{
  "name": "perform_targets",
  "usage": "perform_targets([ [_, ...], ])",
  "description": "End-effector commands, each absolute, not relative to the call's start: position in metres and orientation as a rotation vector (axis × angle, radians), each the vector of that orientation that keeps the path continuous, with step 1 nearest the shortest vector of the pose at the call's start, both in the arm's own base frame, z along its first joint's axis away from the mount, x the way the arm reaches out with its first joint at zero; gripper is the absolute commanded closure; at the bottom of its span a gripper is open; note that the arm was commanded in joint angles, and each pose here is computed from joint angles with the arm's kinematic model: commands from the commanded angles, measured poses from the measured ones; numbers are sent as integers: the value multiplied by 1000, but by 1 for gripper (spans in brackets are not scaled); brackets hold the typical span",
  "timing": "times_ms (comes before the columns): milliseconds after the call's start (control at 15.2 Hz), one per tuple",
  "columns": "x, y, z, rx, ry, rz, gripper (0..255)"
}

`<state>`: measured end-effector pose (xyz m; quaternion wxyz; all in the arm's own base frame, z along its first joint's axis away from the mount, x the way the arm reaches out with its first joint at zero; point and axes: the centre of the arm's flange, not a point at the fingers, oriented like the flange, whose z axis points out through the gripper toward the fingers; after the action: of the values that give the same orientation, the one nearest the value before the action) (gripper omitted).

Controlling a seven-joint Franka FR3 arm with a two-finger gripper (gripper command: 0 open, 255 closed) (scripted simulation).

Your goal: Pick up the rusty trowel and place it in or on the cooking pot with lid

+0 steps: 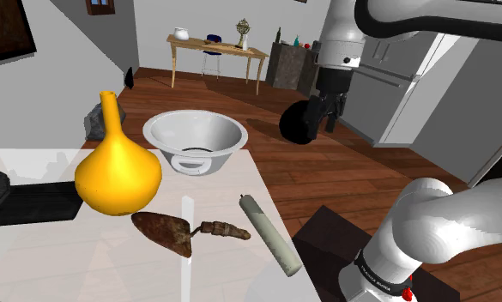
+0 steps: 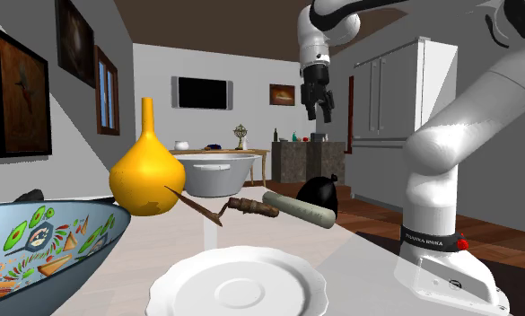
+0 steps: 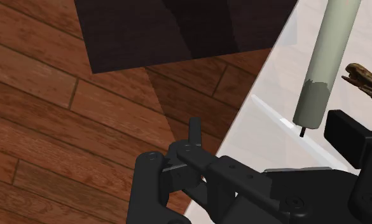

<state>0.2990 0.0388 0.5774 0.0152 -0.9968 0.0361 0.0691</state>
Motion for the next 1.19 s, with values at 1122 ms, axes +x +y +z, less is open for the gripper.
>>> perform_targets([
  [1122, 360, 199, 456, -2983, -286, 114, 0],
])
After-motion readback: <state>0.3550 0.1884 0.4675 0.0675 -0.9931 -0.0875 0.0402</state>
